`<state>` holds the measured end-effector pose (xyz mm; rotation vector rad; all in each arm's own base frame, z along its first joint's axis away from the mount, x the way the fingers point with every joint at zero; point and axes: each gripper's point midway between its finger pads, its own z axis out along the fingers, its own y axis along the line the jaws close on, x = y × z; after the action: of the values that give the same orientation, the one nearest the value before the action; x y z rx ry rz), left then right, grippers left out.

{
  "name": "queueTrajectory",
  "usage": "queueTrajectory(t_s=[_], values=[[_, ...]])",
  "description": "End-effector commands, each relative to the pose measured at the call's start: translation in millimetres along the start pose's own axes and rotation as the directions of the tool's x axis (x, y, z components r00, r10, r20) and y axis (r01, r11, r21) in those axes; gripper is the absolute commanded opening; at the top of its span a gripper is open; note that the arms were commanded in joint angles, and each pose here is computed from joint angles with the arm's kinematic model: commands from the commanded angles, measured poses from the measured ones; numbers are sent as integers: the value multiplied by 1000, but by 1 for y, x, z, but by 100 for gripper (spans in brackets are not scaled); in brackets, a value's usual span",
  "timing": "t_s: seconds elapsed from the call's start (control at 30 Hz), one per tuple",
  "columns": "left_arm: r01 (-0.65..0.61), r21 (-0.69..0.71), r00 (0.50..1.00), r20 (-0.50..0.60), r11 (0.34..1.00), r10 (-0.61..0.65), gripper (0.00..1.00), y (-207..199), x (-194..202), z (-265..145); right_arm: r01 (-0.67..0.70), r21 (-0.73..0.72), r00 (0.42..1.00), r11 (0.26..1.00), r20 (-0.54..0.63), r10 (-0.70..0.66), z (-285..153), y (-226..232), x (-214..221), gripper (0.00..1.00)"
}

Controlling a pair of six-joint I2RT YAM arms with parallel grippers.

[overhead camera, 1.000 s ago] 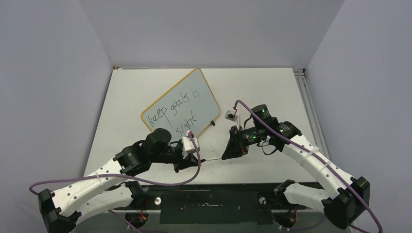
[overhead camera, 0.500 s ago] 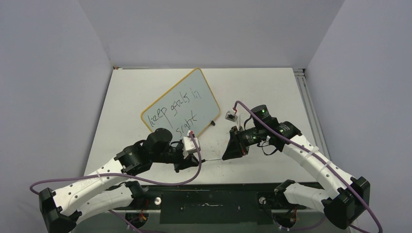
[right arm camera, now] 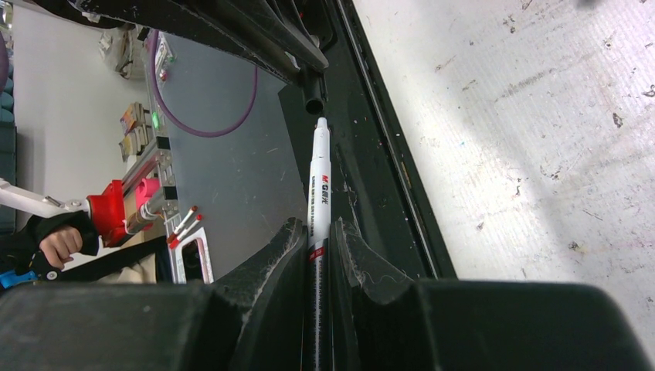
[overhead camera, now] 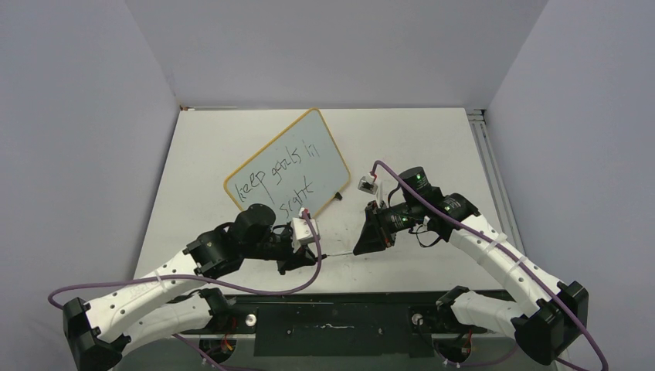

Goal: Write a sentence on the whiteboard
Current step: Insert the whiteboard marker without the cap into the pen cap.

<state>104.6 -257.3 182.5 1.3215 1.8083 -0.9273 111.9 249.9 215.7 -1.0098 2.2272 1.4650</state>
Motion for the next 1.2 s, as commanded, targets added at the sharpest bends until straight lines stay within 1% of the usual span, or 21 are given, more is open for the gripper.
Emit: queueTrajectory(t_s=[0.0, 0.73, 1.17], values=[[-26, 22, 999, 28, 999, 26, 0, -4, -11, 0, 83, -22, 996, 996, 38, -82, -5, 12, -15, 5], [-31, 30, 999, 24, 999, 30, 0, -4, -12, 1, 68, -57, 998, 996, 14, -67, 3, 14, -8, 5], [-50, 72, 998, 45, 996, 47, 0, -12, -16, 0, 57, -76, 998, 995, -14, -59, 10, 10, -3, 5]])
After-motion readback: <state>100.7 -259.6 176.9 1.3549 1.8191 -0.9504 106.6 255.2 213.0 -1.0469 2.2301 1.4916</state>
